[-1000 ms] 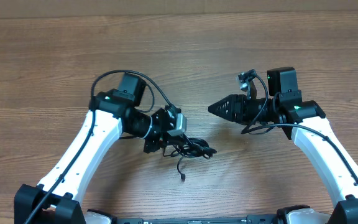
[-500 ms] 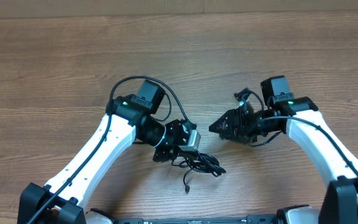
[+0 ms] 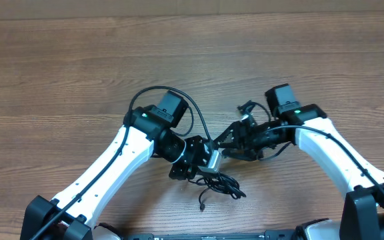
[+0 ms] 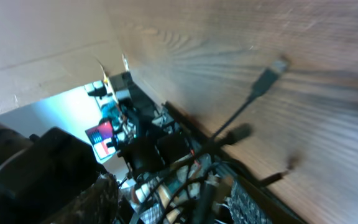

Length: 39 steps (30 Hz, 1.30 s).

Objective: Untangle cables

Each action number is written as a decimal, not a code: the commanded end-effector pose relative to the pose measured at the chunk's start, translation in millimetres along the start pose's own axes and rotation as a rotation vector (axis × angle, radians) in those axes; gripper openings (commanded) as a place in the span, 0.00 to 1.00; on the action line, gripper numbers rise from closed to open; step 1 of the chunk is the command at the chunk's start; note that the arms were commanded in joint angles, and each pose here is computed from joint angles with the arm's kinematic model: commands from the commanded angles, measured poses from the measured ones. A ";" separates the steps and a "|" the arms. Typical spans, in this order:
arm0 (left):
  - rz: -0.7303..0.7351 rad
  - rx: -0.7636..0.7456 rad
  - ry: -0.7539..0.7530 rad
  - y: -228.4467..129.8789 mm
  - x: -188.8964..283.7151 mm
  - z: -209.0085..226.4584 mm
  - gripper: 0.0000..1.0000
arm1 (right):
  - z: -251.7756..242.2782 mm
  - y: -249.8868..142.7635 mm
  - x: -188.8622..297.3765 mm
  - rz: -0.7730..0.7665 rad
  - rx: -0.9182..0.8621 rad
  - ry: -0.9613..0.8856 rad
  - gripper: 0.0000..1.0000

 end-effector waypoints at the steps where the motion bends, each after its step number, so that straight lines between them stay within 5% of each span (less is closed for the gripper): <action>1: 0.016 -0.051 -0.014 4.5 -4.8 -1.4 0.04 | 9.2 -1.3 -11.0 0.029 -0.046 -0.003 0.57; 22: 0.044 -0.063 -0.027 5.1 -10.3 -4.7 0.04 | -9.9 -10.2 -26.8 0.014 -0.114 -0.273 0.49; 39: 0.042 -0.067 -0.024 5.4 -10.3 -4.0 0.04 | -2.1 -17.9 -28.3 0.069 -0.161 -0.191 0.45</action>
Point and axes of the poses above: each gripper's point midway between its finger pads, its own x axis back along the fingers, its own z axis along the line the jaws close on, y = z × x, the point moved 7 cm from there along x, back along the fingers, and after that the axes turned 7 degrees about x, right-handed, at the moved point
